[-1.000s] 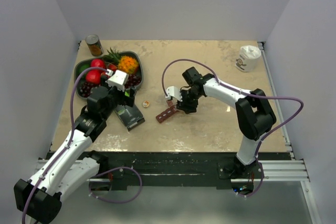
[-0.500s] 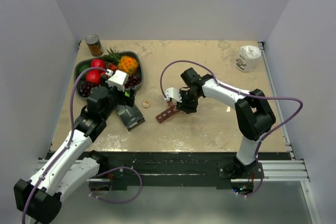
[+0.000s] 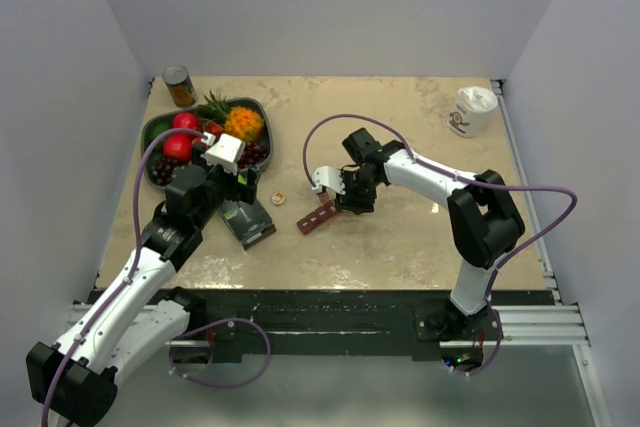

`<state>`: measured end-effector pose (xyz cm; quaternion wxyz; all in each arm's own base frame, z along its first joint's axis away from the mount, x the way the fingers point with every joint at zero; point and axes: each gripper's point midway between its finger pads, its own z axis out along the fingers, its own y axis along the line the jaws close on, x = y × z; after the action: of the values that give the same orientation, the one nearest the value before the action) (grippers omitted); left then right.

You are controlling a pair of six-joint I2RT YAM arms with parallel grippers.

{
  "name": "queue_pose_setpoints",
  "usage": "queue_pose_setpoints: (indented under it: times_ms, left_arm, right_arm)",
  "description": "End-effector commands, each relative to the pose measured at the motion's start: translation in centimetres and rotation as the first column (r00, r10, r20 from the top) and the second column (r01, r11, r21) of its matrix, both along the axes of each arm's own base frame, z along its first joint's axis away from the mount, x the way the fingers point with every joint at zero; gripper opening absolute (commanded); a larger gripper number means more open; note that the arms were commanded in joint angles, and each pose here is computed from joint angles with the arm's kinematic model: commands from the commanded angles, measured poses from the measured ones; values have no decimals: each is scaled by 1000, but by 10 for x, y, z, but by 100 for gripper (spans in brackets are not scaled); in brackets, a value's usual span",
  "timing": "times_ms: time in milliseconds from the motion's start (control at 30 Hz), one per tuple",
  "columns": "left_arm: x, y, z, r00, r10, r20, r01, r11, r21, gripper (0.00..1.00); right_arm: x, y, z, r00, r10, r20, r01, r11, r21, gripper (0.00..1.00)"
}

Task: Sort the pills into containers

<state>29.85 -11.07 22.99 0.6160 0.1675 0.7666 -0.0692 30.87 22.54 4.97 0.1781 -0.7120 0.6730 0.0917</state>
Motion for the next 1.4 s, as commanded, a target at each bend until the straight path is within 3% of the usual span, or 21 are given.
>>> queue_pose_setpoints:
  times_ms: [0, 1367]
  left_arm:
    - [1, 1, 11, 999, -3, 45, 4, 1000, -5, 99]
    - [0, 1, 13, 999, -7, 51, 7, 1000, -5, 100]
  right_arm:
    - [8, 5, 10, 999, 18, 34, -18, 1000, -7, 3]
    - [5, 9, 8, 999, 30, 41, -27, 998, -65, 3]
